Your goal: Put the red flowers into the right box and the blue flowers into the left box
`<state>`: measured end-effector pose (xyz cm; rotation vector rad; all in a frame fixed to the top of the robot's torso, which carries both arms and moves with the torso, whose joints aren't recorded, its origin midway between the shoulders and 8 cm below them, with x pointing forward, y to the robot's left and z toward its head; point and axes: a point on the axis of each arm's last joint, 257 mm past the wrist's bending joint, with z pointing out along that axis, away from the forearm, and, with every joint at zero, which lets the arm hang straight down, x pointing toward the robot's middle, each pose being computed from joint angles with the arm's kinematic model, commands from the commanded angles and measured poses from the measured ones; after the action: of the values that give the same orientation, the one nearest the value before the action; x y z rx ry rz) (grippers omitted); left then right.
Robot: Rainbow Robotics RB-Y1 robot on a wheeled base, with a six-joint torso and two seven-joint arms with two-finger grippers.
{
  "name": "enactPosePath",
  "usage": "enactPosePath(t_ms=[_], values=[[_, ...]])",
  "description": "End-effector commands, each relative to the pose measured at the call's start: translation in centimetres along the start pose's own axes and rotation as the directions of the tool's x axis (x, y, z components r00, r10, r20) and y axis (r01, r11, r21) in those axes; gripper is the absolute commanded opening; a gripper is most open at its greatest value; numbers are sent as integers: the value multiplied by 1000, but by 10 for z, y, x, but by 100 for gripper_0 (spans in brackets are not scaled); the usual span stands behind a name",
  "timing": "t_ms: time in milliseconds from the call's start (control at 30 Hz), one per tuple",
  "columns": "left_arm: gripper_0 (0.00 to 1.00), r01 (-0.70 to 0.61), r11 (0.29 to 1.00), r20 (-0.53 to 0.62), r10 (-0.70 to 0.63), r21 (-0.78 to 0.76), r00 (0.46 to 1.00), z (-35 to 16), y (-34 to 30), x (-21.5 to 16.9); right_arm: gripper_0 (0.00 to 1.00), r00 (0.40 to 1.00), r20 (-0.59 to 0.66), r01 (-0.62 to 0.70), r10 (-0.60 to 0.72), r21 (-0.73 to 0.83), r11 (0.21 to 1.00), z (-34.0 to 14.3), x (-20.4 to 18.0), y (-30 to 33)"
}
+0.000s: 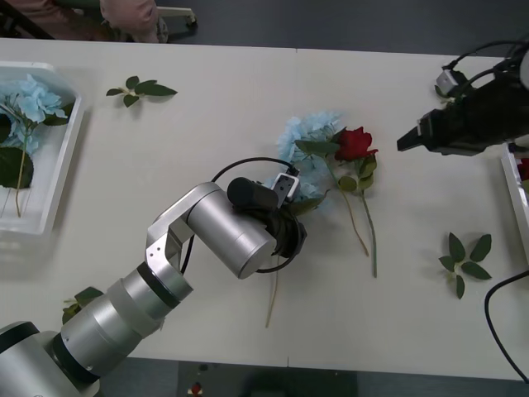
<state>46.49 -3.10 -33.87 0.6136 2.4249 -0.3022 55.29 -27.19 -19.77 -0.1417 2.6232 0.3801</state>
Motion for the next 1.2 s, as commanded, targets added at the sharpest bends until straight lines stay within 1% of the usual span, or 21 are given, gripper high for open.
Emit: enactPosePath(t_ms=[33, 200, 333, 433, 533, 600, 733, 767, 800, 867, 967, 1000, 1067, 1100, 1200], values=[[0, -13, 1000, 43, 13, -1, 999, -5, -11, -18, 100, 997, 69, -23, 24, -7, 1000, 8, -24, 29], [0, -18, 1000, 42, 18, -9, 999, -4, -7, -16, 100, 992, 120, 30, -30, 2, 1000, 34, -31, 50], [0, -20, 1000, 53, 20, -7, 998, -8, -5, -19, 100, 989, 145, 38, -37, 0, 999, 50, -34, 58], [0, -31, 999, 74, 30, 18, 997, -26, -7, -28, 100, 986, 160, 47, -48, 11, 999, 61, -34, 60], [0, -57, 998, 93, 54, 37, 994, -63, -3, -37, 100, 985, 160, 59, -63, 28, 998, 69, -32, 58], [0, -80, 996, 101, 75, 49, 992, -101, 7, -42, 100, 986, 152, 60, -66, 40, 997, 73, -29, 55], [0, -78, 992, 78, 70, 101, 994, -159, 21, -39, 100, 988, 141, 55, -63, 56, 997, 82, -24, 49], [0, -70, 992, 67, 64, 101, 996, -179, 32, -38, 100, 988, 138, 59, -67, 62, 996, 85, -22, 48], [0, -67, 993, 55, 62, 93, 997, -189, 40, -35, 100, 988, 138, 57, -66, 67, 996, 87, -21, 46], [0, -47, 999, 18, 46, 29, 999, -228, 80, -23, 100, 987, 143, 64, -75, 79, 995, 92, -20, 45], [0, 21, 998, -45, -23, -54, 999, -273, 139, 1, 100, 985, 147, 78, -91, 97, 992, 100, -18, 42], [0, 30, 997, -49, -34, -68, 998, -281, 150, 4, 100, 985, 149, 78, -92, 98, 992, 100, -19, 43], [0, 68, 989, -81, -79, -131, 994, -308, 196, 22, 100, 984, 149, 78, -93, 103, 992, 104, -18, 43], [0, 78, 987, -91, -92, -144, 992, -314, 208, 27, 100, 985, 148, 77, -92, 103, 992, 105, -17, 42], [0, 131, 973, -103, -153, -191, 983, -338, 268, 46, 100, 984, 146, 88, -104, 110, 990, 107, -16, 45]])
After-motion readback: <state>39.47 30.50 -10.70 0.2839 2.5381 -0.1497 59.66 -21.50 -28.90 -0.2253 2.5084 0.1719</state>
